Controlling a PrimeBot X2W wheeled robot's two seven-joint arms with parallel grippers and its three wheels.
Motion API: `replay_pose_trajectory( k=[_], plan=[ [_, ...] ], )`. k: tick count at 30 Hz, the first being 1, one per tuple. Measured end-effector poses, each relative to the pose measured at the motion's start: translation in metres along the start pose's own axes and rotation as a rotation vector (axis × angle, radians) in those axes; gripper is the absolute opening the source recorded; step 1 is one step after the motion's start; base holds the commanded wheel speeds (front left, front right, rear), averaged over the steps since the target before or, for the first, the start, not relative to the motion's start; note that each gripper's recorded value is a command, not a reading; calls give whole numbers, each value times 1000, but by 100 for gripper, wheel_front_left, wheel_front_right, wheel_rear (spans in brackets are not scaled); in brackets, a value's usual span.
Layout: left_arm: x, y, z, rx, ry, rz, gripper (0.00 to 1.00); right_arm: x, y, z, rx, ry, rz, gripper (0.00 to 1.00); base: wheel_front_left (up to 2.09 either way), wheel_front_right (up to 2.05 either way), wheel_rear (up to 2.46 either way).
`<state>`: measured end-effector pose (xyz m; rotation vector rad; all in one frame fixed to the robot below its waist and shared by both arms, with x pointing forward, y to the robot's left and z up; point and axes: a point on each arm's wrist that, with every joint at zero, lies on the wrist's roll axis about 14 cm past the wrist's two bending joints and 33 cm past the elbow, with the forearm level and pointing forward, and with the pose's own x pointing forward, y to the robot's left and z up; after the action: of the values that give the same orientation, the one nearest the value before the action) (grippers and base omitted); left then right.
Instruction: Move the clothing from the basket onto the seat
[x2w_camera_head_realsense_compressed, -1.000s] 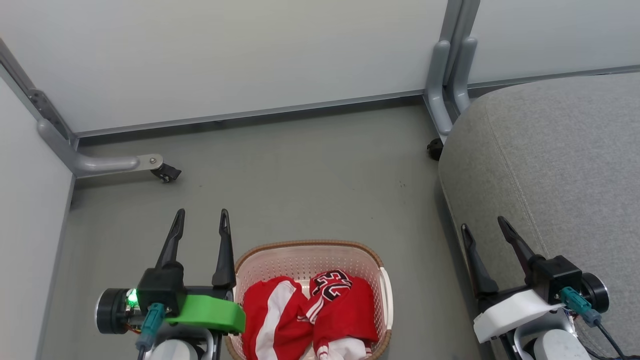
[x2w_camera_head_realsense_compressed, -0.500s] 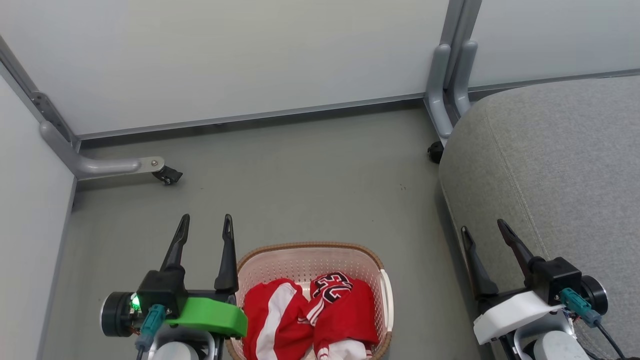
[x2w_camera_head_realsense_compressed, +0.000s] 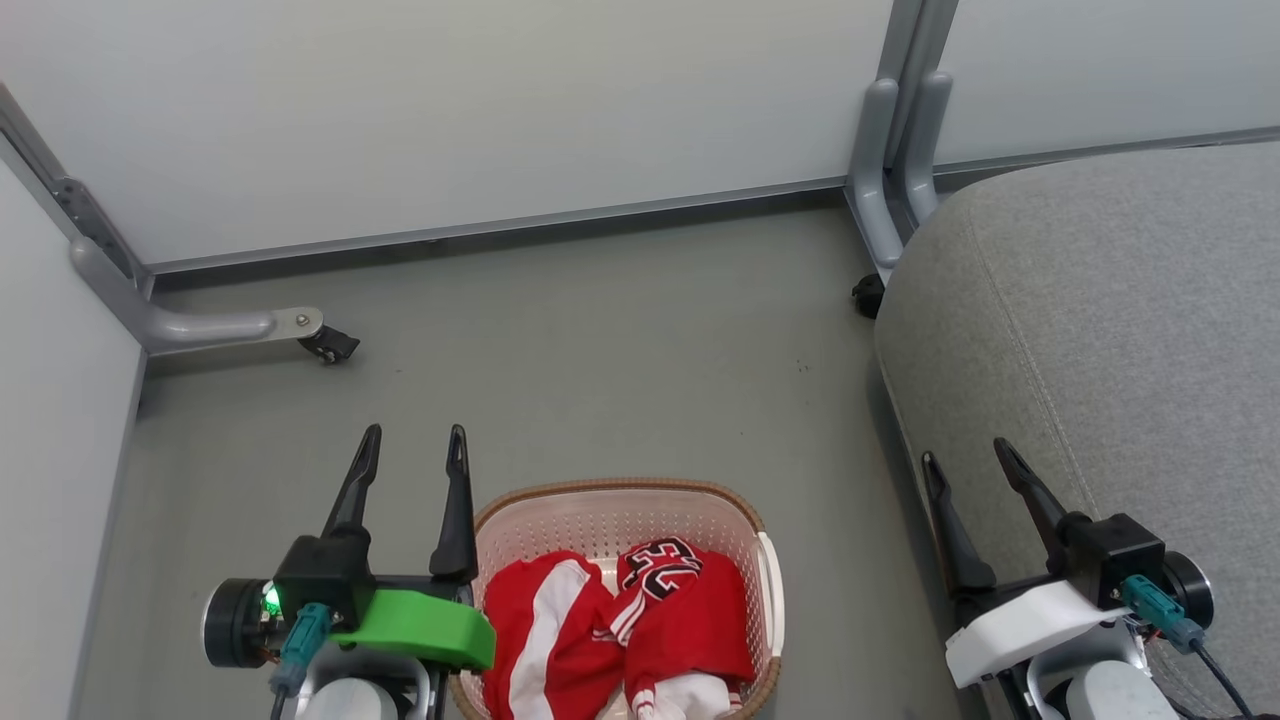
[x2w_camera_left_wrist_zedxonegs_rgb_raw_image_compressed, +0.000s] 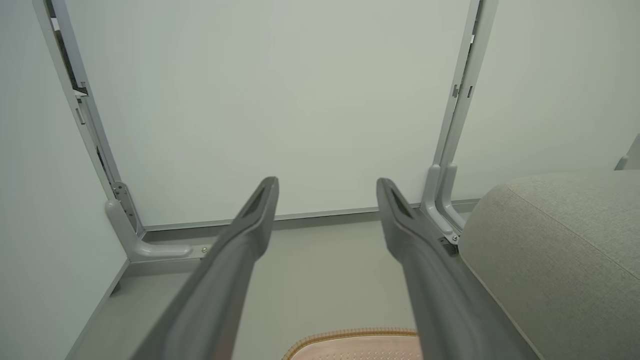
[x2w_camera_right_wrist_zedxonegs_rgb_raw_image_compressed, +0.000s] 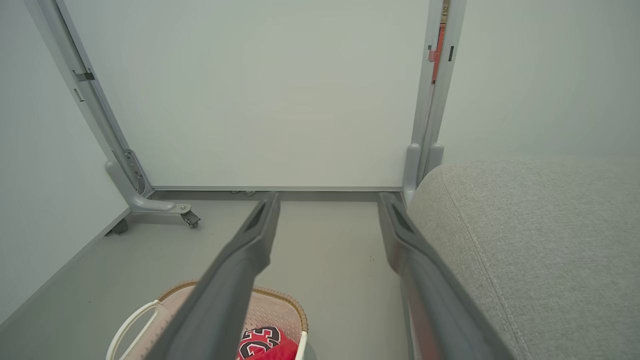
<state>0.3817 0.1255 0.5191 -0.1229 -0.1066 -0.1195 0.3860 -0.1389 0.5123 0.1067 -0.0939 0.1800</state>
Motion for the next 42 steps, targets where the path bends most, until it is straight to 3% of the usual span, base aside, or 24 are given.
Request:
replay_pose_trajectory(
  k=[21, 32, 42],
  plan=[
    [61, -48, -46, 27, 101, -229, 100, 33, -24, 17, -8, -69, -47, 100, 0, 0, 0],
    [93, -79, -129, 68, 280, -401, 100, 62, -49, 15, 1, -92, -86, 100, 0, 0, 0],
    [94, -100, -227, 96, 492, -546, 100, 80, -73, -16, -11, -35, -122, 100, 0, 0, 0]
  ],
)
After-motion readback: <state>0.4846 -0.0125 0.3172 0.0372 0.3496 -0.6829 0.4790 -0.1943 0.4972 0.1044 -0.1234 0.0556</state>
